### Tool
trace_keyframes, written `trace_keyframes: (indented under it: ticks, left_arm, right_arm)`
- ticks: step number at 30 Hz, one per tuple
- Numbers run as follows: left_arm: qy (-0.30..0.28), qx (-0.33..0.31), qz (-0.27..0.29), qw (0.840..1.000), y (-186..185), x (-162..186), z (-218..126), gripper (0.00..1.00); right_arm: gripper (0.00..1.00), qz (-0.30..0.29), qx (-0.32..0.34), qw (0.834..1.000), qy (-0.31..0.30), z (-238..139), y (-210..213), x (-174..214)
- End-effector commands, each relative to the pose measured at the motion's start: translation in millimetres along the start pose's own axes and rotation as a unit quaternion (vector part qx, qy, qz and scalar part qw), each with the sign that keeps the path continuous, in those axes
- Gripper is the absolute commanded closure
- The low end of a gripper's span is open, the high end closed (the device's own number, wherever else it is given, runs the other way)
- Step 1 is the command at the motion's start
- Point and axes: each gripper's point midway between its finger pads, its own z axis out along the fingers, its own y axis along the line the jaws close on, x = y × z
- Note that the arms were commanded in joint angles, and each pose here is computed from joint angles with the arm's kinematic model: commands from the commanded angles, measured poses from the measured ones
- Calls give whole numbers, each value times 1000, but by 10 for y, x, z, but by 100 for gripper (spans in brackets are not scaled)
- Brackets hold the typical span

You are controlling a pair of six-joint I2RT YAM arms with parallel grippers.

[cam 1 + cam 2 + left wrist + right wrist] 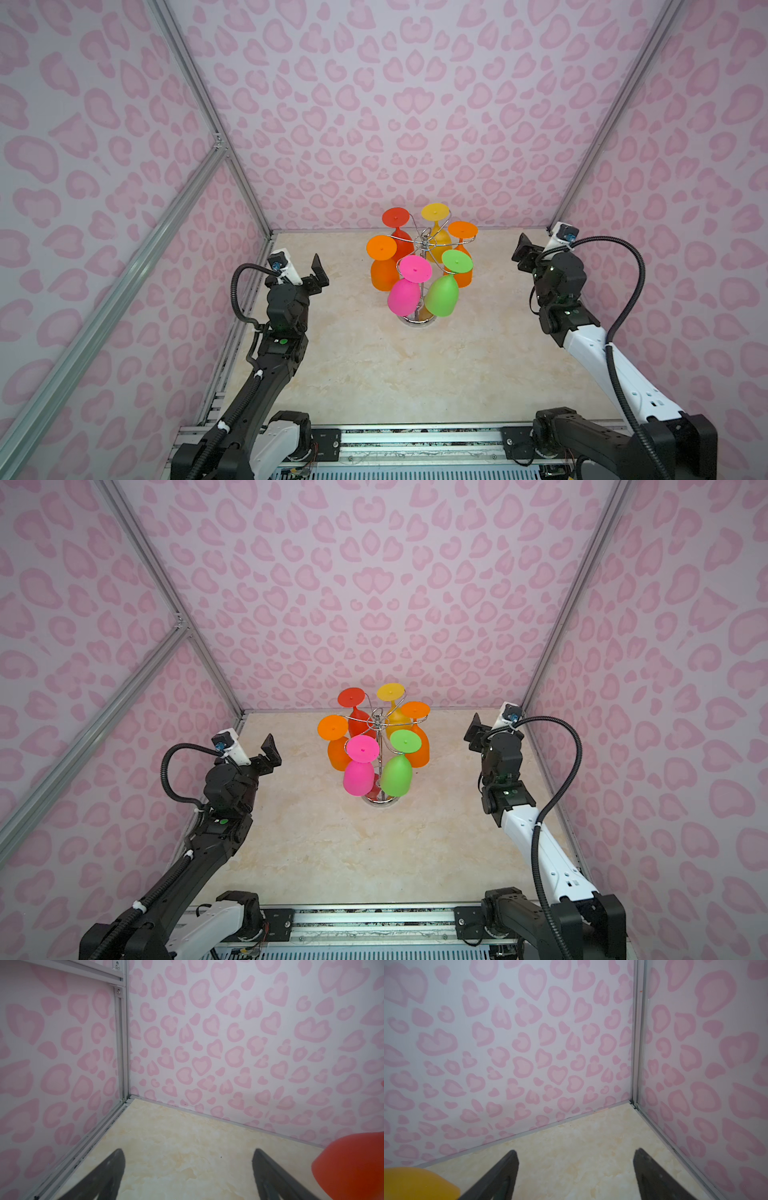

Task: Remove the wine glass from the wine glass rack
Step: 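Raise both arms, moving the right gripper toward the yellow glass's base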

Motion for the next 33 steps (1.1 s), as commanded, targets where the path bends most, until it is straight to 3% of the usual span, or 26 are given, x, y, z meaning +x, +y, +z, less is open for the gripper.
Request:
trace_keyframes:
  ticks: [1, 5, 9, 14, 19, 25, 33]
  left_arm:
    - [53, 76, -45, 995, -283, 121, -58, 3]
    - [65, 151, -76, 983, -562, 23, -176, 2]
    - [43, 196, -102, 974, -719, -212, -305, 2]
    - [34, 222, -119, 967, -806, -328, -385, 2]
    - [43, 235, -122, 963, -854, -295, -404, 2]
    - [40, 232, -115, 965, -842, -304, -425, 2]
    - [33, 222, -105, 969, -784, -284, -479, 2]
  right_arm:
    - [14, 53, -83, 994, 52, -156, 333, -170]
    - [15, 87, -163, 981, 65, -251, 716, -696]
    - [16, 128, -238, 959, 86, -201, 1071, -906]
    - [23, 207, -318, 914, 145, 66, 1500, -872]
    - [35, 216, -380, 873, 216, 210, 1936, -649]
    - [45, 196, -361, 868, 280, 292, 2138, -351]
    - [46, 181, -324, 858, 354, 288, 2275, -25]
